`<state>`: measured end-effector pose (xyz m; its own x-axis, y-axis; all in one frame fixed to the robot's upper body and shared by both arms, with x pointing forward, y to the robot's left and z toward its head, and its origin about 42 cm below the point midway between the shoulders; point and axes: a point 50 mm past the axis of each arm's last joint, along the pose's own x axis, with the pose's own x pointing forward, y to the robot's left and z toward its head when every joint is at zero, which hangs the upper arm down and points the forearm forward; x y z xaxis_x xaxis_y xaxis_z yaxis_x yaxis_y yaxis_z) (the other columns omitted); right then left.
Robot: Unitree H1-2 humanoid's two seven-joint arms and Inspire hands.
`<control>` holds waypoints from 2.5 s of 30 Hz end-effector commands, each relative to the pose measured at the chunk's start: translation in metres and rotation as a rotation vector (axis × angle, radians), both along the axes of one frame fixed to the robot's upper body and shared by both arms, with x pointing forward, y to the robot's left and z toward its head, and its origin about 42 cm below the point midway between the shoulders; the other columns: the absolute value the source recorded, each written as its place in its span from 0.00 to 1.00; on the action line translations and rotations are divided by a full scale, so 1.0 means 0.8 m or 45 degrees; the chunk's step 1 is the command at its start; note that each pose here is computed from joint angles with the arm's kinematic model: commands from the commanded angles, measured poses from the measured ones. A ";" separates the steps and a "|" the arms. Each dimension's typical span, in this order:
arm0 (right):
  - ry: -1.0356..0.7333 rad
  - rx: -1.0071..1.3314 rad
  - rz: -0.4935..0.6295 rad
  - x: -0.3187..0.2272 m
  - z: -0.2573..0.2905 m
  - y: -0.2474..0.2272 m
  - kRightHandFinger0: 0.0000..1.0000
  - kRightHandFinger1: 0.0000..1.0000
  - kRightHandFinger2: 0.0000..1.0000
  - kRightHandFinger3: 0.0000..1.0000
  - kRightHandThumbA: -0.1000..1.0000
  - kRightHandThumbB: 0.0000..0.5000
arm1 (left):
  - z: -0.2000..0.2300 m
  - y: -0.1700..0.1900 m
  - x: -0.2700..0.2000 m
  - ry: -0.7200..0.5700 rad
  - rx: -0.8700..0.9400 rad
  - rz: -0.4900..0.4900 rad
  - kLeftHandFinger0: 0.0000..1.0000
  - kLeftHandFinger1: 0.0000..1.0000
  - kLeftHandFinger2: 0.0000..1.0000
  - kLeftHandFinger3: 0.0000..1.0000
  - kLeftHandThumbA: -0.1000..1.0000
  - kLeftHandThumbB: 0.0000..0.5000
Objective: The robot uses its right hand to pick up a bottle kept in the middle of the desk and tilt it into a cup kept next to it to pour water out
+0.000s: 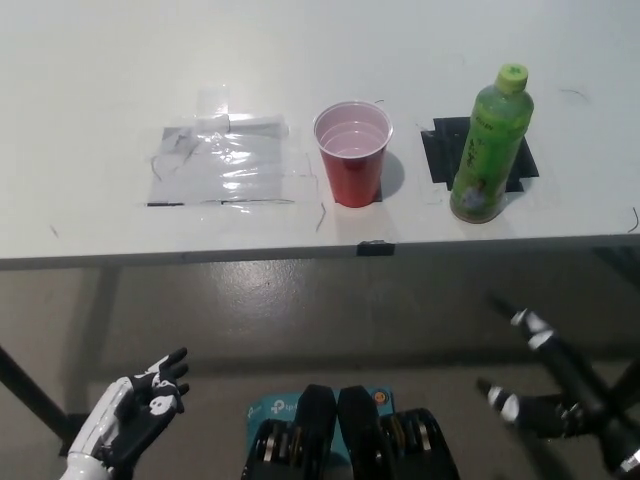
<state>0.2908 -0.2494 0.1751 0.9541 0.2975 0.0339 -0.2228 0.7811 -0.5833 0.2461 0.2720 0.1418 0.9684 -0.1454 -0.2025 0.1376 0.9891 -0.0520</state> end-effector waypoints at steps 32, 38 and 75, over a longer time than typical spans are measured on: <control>0.066 0.400 -0.612 0.210 0.109 0.013 1.00 1.00 1.00 1.00 0.92 1.00 | 0.007 -0.001 -0.002 0.007 0.032 -0.036 1.00 0.99 1.00 1.00 0.54 0.13; 0.036 0.387 -0.526 0.212 0.132 0.047 1.00 1.00 1.00 1.00 0.90 1.00 | 0.006 -0.001 -0.005 0.015 0.047 -0.059 0.98 0.96 0.99 1.00 0.57 0.18; 0.144 0.407 -0.578 0.265 0.138 0.081 1.00 1.00 1.00 1.00 0.76 1.00 | 0.007 -0.020 -0.004 -0.031 0.152 -0.289 0.87 0.88 0.95 0.99 0.64 0.17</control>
